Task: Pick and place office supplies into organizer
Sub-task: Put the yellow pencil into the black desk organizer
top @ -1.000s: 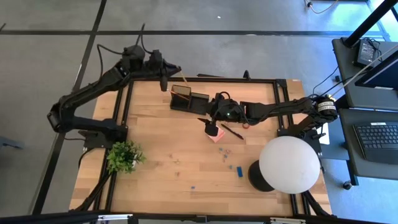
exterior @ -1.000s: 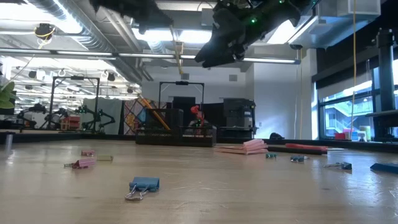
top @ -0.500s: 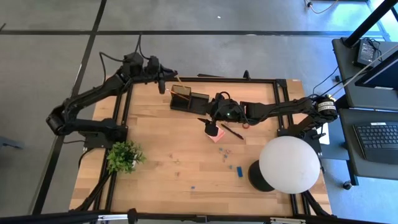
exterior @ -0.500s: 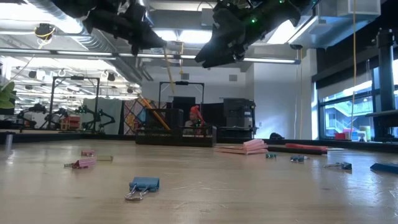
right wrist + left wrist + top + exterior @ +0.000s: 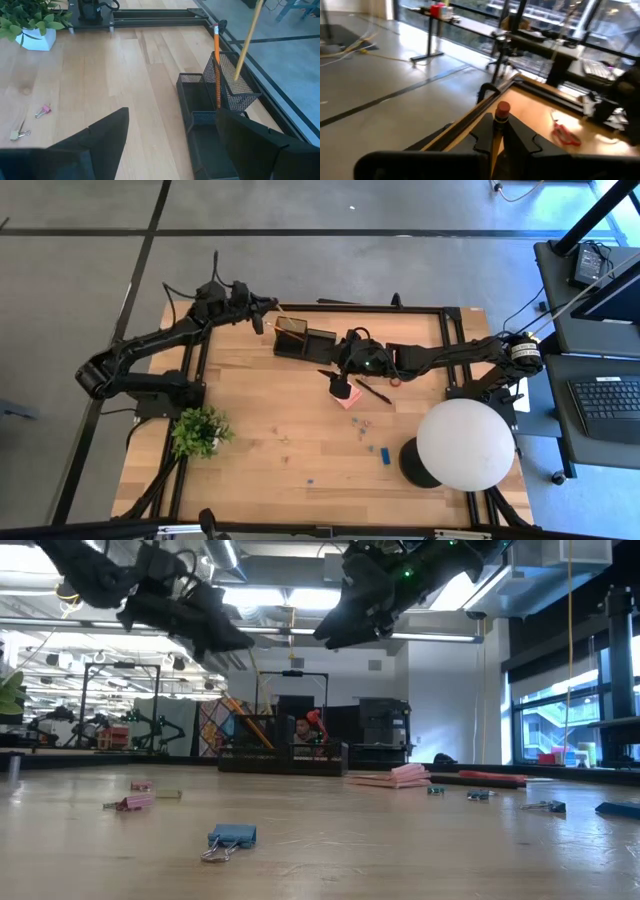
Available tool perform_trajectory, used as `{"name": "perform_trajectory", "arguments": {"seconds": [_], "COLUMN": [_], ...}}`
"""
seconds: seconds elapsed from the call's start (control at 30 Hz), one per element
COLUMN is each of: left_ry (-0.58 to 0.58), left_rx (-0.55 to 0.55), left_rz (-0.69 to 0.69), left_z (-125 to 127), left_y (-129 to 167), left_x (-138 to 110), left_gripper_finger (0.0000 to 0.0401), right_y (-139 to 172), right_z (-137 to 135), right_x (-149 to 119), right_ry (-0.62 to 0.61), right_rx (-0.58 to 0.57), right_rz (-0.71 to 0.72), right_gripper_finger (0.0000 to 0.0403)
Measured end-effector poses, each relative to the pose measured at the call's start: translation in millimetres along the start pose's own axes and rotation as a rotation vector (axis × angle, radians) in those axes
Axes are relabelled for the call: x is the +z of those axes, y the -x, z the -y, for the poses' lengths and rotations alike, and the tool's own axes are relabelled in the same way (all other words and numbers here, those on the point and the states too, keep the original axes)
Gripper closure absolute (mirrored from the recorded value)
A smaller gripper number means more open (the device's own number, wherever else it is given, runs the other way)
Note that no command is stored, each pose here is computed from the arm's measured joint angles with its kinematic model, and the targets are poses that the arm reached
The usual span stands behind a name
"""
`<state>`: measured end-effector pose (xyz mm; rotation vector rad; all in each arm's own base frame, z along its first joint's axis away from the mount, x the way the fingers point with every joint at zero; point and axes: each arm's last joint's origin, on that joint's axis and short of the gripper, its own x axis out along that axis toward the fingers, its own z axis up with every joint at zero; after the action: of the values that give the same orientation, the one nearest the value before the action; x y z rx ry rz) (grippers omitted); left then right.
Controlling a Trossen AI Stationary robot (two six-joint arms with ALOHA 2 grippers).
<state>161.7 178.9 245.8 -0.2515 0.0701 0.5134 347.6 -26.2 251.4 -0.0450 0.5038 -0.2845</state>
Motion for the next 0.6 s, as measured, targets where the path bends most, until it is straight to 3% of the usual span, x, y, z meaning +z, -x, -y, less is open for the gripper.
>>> {"name": "perform_trajectory", "arguments": {"seconds": [0.17,0.6], "left_ry": [0.032,0.085], "left_rx": [0.031,0.073], "left_rz": [-0.022,-0.042], "left_z": [-2,-5], "left_y": [3,7], "left_x": [-17,-34], "left_gripper_finger": [0.0379,0.0379], "right_y": [0,0], "right_z": [0,0], "right_x": [0,0], "right_ry": [0.000,0.003], "right_rx": [0.000,0.000], "right_rz": [0.000,0.001], "right_gripper_finger": [0.0102,0.0102]}}
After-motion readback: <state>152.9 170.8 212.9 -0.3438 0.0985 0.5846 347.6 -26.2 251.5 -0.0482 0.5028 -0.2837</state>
